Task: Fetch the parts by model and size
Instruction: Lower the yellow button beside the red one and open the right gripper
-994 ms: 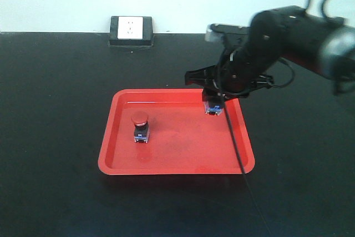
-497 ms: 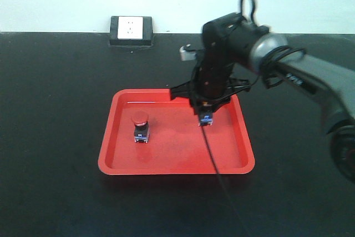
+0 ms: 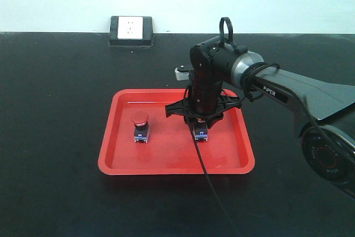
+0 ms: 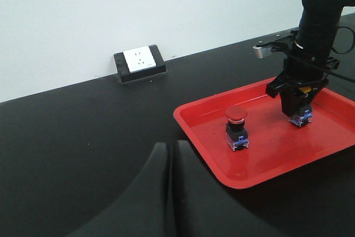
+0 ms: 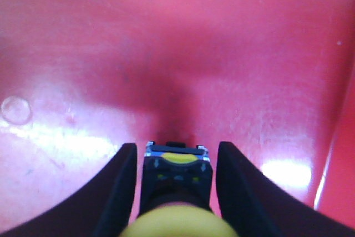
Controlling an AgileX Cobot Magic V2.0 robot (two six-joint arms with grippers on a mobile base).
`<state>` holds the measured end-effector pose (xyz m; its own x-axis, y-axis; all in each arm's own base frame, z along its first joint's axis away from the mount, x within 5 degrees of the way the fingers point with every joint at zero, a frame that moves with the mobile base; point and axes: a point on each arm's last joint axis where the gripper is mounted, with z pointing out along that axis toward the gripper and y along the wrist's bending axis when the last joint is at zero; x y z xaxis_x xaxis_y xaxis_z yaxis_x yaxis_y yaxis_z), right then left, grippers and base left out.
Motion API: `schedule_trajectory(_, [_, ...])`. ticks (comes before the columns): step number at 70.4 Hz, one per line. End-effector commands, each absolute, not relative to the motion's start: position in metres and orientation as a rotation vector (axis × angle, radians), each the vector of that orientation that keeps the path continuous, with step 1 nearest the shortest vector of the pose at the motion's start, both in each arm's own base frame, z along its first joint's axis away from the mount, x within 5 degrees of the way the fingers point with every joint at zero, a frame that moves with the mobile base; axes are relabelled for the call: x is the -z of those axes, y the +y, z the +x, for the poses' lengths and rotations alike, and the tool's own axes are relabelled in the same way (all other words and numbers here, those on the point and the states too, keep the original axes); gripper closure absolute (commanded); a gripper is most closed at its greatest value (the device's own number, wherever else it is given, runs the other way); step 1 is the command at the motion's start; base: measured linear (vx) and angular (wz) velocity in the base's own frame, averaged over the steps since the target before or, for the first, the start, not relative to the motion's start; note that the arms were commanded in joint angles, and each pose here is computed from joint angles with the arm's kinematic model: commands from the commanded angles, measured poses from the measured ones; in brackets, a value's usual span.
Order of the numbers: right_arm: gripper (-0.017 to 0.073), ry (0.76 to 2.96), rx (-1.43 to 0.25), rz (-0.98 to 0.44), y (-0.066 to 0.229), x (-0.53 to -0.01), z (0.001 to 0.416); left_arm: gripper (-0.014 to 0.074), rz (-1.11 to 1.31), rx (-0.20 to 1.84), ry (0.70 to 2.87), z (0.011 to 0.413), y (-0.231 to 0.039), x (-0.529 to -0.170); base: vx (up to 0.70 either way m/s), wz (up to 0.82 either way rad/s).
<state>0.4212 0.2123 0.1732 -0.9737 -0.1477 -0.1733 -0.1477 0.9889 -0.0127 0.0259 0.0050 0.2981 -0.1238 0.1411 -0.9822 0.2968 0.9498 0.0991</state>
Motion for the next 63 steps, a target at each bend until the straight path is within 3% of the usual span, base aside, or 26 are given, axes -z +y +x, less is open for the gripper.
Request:
schedule_trajectory(1, [0.0561, 2.843, -0.048, -0.204, 0.21, -0.209, 0.426, 0.0598, 0.332, 0.145, 1.632, 0.026, 0.004, -0.31, 0.0, 0.0])
schedule_trajectory(16, [0.0551, 2.847, -0.044, -0.205, 0.21, -0.207, 0.426, 0.0598, 0.332, 0.147, 1.629, 0.026, 0.004, -0.31, 0.0, 0.0])
schedule_trajectory(27, [0.0478, 2.842, -0.032, -0.21, 0.21, -0.207, 0.427, 0.0598, 0.332, 0.146, 1.629, 0.026, 0.004, -0.31, 0.0, 0.0])
schedule_trajectory(35, [0.0358, 2.844, -0.031, -0.21, 0.21, -0.207, 0.426, 0.0598, 0.332, 0.146, 1.629, 0.026, 0.004, -0.31, 0.0, 0.0])
schedule_trajectory(54, [-0.0029, 2.842, -0.033, -0.214, 0.21, -0.21, 0.425, 0.0598, 0.332, 0.147, 1.629, 0.026, 0.004, -0.31, 0.0, 0.0])
schedule_trajectory(63, [-0.0119, 2.822, -0.042, -0.214, 0.208, -0.221, 0.423, 0.0598, 0.332, 0.147, 1.629, 0.026, 0.004, -0.31, 0.0, 0.0])
